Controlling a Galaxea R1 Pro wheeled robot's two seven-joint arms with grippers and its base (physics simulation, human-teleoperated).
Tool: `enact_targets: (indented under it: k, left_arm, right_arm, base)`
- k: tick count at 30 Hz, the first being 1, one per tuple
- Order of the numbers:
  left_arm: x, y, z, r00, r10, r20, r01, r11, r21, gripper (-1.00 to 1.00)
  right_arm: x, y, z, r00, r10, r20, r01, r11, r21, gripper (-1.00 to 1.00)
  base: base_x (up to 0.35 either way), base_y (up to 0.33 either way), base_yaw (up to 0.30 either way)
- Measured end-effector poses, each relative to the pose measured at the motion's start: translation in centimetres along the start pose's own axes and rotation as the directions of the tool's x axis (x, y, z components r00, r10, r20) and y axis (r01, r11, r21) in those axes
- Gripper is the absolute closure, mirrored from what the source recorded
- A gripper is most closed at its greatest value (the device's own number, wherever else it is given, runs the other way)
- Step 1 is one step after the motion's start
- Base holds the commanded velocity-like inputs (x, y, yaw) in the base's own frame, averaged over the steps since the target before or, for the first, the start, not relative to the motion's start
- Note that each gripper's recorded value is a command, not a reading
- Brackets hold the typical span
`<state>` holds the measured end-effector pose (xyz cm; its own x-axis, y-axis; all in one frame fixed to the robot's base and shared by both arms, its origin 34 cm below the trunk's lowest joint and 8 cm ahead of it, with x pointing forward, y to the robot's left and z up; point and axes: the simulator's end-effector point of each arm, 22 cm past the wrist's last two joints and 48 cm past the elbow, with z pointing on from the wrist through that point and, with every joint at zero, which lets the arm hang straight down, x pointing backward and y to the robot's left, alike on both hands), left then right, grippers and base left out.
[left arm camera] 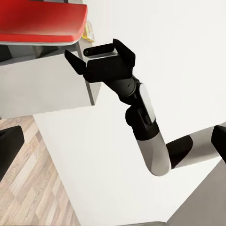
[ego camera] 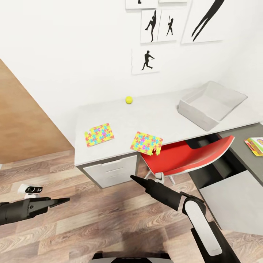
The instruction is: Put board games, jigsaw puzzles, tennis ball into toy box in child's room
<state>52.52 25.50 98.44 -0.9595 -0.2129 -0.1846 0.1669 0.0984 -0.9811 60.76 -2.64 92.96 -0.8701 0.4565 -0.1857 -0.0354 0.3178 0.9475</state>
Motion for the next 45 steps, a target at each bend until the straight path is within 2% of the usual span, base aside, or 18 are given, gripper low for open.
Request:
enact_targets:
  k: [39, 41, 45]
  left_arm:
    - [0.1, -0.1, 0.2, 1.0, 0.0, 0.002, 0.0, 1.0, 0.006, -1.0]
    - [0.0, -0.2, 0.2, 1.0, 0.004, 0.002, -0.004, 1.0, 0.008, -1.0]
    - [-0.1, -0.5, 0.2, 1.0, 0.011, 0.003, -0.011, 1.0, 0.009, -1.0]
  right_arm:
    - [-0.9, -0.6, -0.6, 1.0, 0.0, 0.019, 0.0, 1.0, 0.012, -1.0]
    - [-1.0, -0.4, -0.8, 1.0, -0.004, 0.02, 0.004, 1.0, 0.007, -1.0]
    - [-1.0, 1.0, -1.4, 1.0, -0.026, 0.011, 0.026, 0.998, -0.058, -1.0]
  base:
    - [0.0, 0.0, -0.004]
    - [0.0, 0.0, -0.081]
    - [0.0, 0.0, -0.031]
